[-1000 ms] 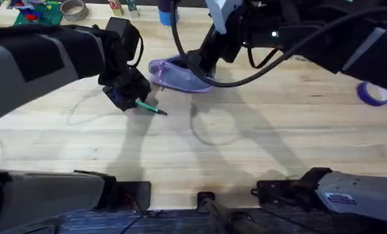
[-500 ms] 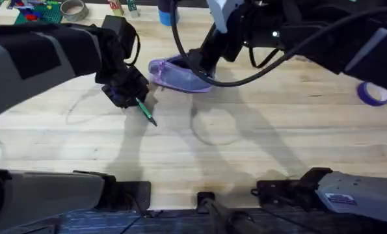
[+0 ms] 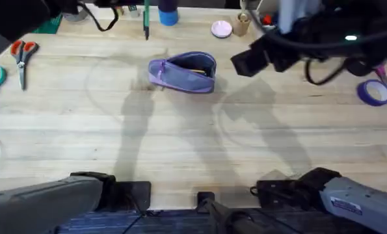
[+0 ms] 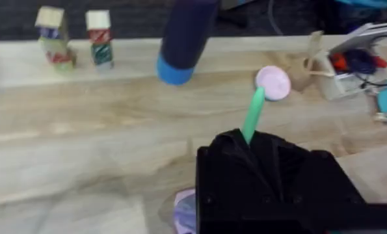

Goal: Unzip the bag, pick up the pens from the table one at a time and place them inside, then zip the bag closed.

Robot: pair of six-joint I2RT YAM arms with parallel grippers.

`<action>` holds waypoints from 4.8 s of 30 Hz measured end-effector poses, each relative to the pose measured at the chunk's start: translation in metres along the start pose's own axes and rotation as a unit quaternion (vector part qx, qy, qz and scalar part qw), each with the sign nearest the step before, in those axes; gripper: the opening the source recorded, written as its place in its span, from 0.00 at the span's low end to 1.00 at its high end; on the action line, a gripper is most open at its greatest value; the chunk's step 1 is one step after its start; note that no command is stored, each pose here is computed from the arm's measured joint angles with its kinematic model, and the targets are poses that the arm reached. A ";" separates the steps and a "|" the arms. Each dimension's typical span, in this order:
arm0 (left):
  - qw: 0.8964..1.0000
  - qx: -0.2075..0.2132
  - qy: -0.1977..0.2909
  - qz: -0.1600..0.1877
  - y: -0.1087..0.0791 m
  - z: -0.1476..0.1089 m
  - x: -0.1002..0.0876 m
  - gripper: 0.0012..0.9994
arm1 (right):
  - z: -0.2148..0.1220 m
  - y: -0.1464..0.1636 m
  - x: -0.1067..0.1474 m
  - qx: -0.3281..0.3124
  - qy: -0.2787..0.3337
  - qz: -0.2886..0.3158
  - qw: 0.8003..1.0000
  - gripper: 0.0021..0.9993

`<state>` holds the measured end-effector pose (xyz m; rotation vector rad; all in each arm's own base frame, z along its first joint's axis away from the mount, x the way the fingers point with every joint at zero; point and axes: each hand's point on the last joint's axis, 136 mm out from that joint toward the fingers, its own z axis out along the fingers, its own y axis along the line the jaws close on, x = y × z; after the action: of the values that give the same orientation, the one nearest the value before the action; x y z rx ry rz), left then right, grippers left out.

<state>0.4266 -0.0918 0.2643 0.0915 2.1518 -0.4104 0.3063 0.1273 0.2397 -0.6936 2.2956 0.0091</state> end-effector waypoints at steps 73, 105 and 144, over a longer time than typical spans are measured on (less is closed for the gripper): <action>0.807 0.244 0.222 0.490 -0.061 0.066 0.179 0.04 | -0.056 -0.007 0.020 -0.054 -0.031 0.088 0.994 1.00; 0.838 0.207 0.180 0.472 -0.054 0.031 0.136 0.99 | -0.056 -0.008 0.020 -0.054 -0.032 0.090 0.994 1.00; 0.872 0.256 0.054 0.414 0.069 -0.072 0.107 0.99 | -0.040 -0.008 0.020 -0.059 -0.009 0.132 0.989 1.00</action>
<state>0.3230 -0.0133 0.1974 1.3076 1.8321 -0.4461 0.2724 0.1032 0.2570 -0.4398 2.3682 0.2752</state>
